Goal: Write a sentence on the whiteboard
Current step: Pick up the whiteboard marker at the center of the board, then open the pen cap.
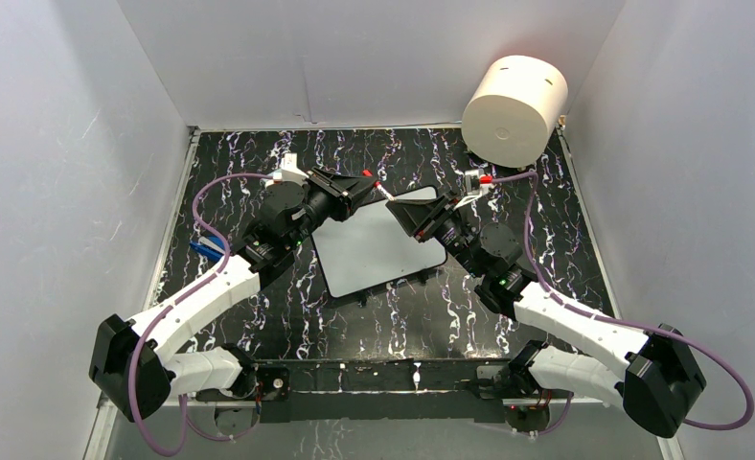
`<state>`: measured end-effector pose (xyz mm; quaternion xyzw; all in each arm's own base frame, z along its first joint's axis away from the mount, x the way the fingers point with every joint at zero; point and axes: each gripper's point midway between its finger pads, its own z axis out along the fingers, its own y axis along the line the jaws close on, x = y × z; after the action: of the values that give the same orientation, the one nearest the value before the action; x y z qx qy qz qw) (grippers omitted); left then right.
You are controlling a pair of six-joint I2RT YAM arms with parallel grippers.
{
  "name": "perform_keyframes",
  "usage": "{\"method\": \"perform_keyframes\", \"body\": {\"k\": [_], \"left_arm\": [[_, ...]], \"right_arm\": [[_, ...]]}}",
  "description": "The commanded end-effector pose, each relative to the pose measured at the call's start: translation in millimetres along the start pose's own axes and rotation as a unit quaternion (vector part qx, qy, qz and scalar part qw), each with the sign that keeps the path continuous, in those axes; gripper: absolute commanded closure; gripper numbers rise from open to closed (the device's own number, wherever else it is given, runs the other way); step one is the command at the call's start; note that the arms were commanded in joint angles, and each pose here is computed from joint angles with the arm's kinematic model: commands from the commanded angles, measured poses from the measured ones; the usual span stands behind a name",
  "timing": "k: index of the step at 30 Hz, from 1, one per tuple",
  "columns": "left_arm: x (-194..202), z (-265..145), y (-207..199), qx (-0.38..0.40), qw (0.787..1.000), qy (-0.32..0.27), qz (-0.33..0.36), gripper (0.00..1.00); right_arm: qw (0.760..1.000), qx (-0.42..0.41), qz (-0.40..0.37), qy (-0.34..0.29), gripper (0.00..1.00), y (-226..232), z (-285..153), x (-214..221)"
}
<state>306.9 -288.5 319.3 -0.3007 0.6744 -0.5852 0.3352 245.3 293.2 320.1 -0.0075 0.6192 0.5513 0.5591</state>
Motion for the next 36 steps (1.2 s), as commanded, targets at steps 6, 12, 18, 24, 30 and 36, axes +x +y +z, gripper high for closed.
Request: {"method": "perform_keyframes", "body": {"k": [6, 12, 18, 24, 30, 36], "left_arm": [[2, -3, -1, 0.007, 1.000, 0.000, 0.014, 1.00], [2, -5, 1, 0.008, 1.000, 0.001, 0.016, 1.00], [-2, -12, 6, 0.006, 0.998, -0.011, 0.067, 0.99], [-22, -26, 3, -0.004, 0.982, -0.054, 0.180, 0.71], [-31, -41, -2, -0.012, 0.937, -0.051, 0.344, 0.52], [-40, -57, 5, -0.032, 0.867, -0.032, 0.496, 0.32]], "right_arm": [[0.998, -0.032, 0.007, -0.047, 0.75, 23, 0, -28], [0.998, -0.032, 0.009, -0.044, 0.87, 21, 0, -26], [0.999, -0.038, -0.013, -0.032, 1.00, 22, -3, -21], [0.998, -0.047, -0.049, -0.009, 1.00, 23, -4, -17], [0.992, -0.063, -0.095, 0.052, 1.00, 22, -8, -10], [0.985, -0.061, -0.119, 0.111, 1.00, 3, -18, -12]]}}
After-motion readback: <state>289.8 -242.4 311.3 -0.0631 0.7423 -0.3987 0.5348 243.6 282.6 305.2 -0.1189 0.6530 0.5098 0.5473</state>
